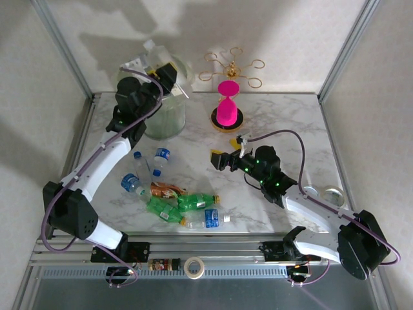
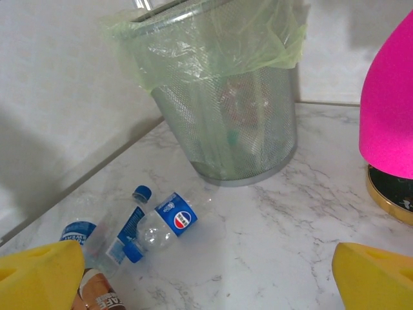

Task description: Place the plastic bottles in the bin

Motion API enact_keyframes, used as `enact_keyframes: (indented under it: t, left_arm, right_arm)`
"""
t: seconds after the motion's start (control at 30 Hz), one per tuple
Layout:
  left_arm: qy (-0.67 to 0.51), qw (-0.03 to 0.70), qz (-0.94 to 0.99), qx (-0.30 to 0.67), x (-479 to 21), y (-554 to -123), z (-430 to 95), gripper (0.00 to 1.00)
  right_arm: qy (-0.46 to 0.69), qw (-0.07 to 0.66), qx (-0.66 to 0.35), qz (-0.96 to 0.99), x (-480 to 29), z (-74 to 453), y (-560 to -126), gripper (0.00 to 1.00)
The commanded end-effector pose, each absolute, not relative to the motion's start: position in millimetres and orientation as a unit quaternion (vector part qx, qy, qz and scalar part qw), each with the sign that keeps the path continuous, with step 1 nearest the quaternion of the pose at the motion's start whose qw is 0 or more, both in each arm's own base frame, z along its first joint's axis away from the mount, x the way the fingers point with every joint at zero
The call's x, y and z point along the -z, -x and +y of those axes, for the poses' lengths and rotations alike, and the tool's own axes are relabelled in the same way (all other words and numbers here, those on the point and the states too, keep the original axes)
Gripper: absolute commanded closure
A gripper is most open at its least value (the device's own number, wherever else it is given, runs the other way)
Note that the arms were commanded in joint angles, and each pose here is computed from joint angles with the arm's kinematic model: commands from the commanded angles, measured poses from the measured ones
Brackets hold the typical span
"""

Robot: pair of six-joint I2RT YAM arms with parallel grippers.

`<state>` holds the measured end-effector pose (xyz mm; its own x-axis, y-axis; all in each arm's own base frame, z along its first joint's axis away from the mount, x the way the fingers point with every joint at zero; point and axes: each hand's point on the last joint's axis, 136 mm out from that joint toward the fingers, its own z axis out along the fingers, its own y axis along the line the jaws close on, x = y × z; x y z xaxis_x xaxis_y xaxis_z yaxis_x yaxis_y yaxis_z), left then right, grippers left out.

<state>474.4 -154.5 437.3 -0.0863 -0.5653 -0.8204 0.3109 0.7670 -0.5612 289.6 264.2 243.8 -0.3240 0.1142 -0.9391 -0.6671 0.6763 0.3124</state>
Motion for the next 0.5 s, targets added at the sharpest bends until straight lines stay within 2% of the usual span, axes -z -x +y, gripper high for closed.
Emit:
enact_keyframes:
  t: [0.0, 0.23, 0.47]
  left_arm:
    - [0.092, 0.697, 0.669, 0.24, -447, -488, -130, 1.0]
    - [0.122, 0.73, 0.668, 0.084, -449, -509, -86, 1.0]
    - [0.105, 0.688, 0.718, -0.008, -395, -541, -79, 1.0]
  right_arm:
    - [0.179, 0.565, -0.345, 0.728, -249, 257, -291, 0.01]
    - [0.171, 0.563, -0.333, 0.737, -244, 250, -292, 0.01]
    - [0.164, 0.565, -0.334, 0.736, -238, 247, -289, 0.01]
